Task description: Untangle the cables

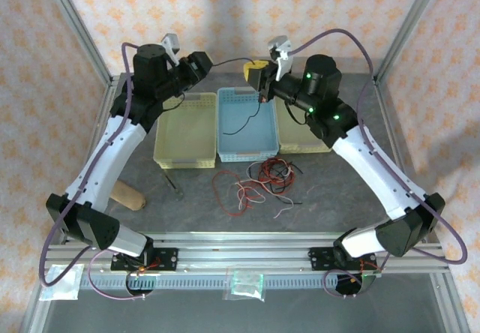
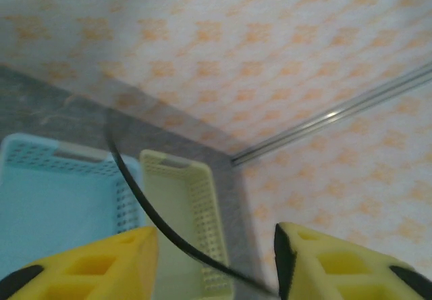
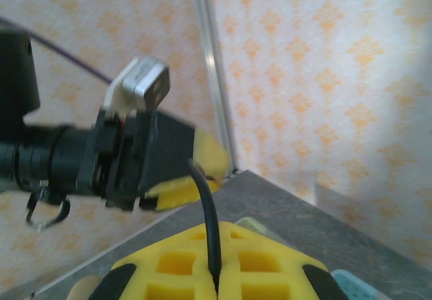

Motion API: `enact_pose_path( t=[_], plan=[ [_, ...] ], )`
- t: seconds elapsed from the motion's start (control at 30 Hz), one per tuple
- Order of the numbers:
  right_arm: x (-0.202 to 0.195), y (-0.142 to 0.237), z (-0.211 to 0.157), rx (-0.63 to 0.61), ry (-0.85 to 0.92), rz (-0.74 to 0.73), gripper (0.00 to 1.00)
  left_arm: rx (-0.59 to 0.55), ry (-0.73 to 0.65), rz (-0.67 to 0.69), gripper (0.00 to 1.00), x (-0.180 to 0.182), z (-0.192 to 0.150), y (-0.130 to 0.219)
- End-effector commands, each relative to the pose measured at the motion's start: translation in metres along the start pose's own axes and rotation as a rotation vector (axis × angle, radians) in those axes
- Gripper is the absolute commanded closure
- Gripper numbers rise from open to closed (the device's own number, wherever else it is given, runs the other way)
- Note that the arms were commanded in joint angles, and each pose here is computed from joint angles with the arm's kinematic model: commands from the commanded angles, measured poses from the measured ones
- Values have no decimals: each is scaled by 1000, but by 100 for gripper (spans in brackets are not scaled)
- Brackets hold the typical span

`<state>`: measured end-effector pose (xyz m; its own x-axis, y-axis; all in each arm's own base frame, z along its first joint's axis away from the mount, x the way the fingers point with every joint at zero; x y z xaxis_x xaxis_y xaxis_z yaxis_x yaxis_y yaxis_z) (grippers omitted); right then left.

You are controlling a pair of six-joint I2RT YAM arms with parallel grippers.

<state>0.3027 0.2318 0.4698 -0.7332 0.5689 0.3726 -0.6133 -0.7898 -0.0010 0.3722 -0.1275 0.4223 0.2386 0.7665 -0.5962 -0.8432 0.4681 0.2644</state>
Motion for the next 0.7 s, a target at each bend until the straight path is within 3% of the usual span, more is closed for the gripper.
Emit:
enact_pose_path(
  t=[0.0,0.2,0.47,0.67],
  plan=[
    [-15,-1,10,-23,-6,-165,100,-19,-91,115,38,14,4,10],
    [-36,-19,-4,27,-14,-262,100,-2,-158,303,5,35,-4,27],
    [-69,-45,-32,64,-28,-352,100,-5,-226,432,1,63,-36,50],
    [-92,-70,-57,120,-38,-373,100,50,-267,486,1,63,-81,39]
  ],
)
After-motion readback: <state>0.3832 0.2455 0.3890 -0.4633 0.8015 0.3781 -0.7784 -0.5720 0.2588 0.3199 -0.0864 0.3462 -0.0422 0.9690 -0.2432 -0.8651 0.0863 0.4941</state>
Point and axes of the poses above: each hand's point on the last joint's axis, 136 mm out from that joint toward the fingers, its own y axis back along the fingers, its own x axis along the line the jaws close on, z = x × y, the point moved 7 cm from there along y, back along the fingers, and after that the axes turned 14 degrees about -y, right-handed, at the moved point
